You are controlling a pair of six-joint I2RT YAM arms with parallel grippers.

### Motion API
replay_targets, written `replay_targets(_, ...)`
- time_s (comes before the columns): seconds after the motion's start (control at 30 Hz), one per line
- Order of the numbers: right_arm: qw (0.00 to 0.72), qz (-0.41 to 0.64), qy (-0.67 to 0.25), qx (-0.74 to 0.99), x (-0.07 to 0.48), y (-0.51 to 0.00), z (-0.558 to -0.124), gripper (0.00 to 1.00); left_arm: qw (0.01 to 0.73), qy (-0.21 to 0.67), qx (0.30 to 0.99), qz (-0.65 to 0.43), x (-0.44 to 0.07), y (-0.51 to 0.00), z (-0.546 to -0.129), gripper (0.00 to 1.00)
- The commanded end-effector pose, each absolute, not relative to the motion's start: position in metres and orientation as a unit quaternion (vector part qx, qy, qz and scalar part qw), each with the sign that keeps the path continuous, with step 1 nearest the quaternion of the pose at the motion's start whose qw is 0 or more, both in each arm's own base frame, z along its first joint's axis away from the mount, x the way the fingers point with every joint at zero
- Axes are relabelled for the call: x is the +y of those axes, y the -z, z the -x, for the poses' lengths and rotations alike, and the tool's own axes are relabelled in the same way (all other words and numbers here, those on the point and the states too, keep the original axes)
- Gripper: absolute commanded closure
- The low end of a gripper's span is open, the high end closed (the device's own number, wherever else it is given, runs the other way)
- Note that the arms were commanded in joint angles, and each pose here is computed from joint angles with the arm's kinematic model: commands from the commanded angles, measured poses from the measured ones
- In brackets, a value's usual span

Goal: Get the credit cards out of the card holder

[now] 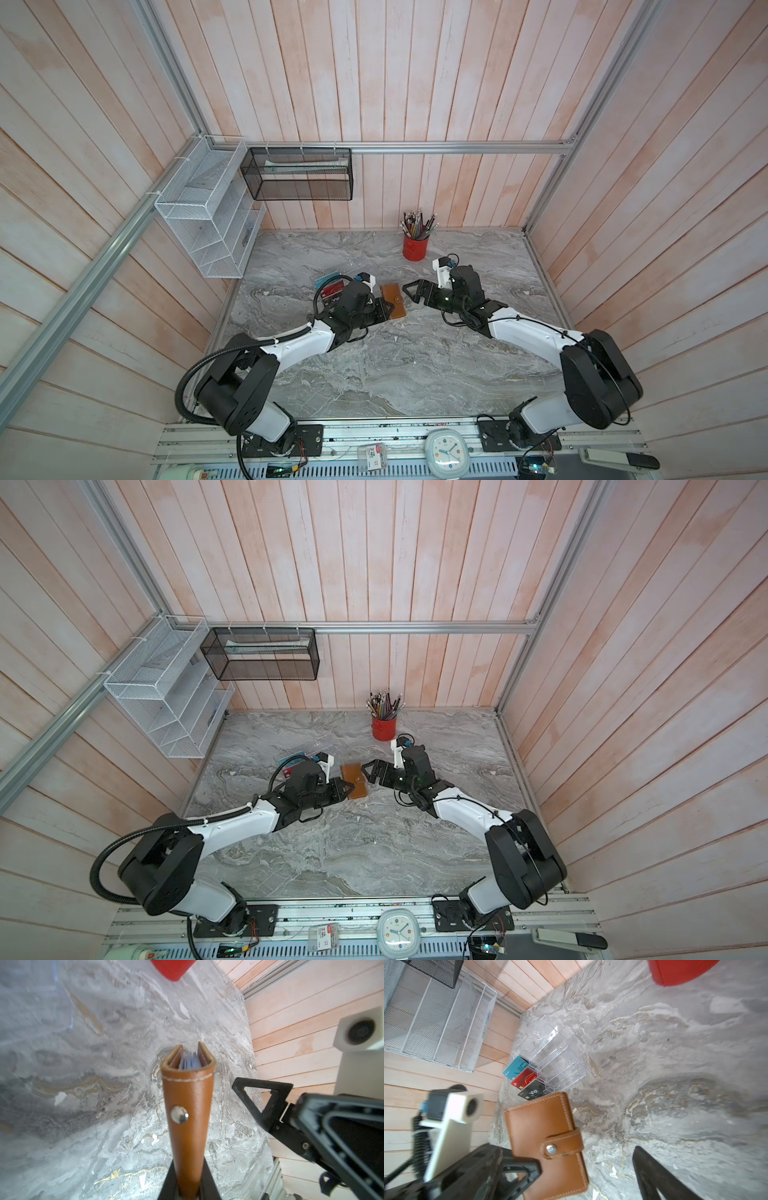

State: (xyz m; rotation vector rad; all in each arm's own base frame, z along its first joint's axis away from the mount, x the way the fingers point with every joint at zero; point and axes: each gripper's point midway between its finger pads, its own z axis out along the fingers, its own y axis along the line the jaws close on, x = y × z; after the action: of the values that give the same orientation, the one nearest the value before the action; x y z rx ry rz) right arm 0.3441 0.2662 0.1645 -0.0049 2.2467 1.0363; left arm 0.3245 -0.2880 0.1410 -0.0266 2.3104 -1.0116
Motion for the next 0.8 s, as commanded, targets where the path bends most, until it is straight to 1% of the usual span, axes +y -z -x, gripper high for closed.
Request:
replay_targets(0.0, 0.331, 0.023, -0.305, 0.893, 0.251, -0.157, -0.334, 0.02, 0.35, 0.29, 0.89, -0.031, -0.271, -0.151, -0.324, 1.0)
replay_targets(0.13, 0.341, 0.039, -0.291, 0.893, 0.26, -0.173, -0.324, 0.02, 0.363, 0.274, 0.89, -0.036, -0.269, -0.158, -0.32, 1.0)
replay_targets(0.27, 0.341, 0.043, -0.289, 0.893, 0.27, -0.179, -0.319, 0.07, 0.37, 0.263, 0.89, -0.043, -0.273, -0.16, -0.316, 1.0)
replay_targets(0.5, 0.331, 0.05, -0.287, 0.898, 0.285, -0.176, -0.314, 0.12, 0.376, 0.258, 0.889, -0.051, -0.28, -0.164, -0.311, 1.0)
replay_targets(0.6, 0.326, 0.055, -0.287, 0.899, 0.293, -0.173, -0.313, 0.13, 0.376, 0.26, 0.888, -0.052, -0.282, -0.165, -0.311, 1.0)
replay_targets(0.67, 0.324, 0.052, -0.288, 0.9, 0.296, -0.17, -0.315, 0.16, 0.378, 0.262, 0.887, -0.051, -0.282, -0.167, -0.311, 1.0)
replay_targets(0.77, 0.315, 0.053, -0.292, 0.901, 0.303, -0.164, -0.316, 0.18, 0.378, 0.27, 0.884, -0.05, -0.284, -0.17, -0.31, 1.0)
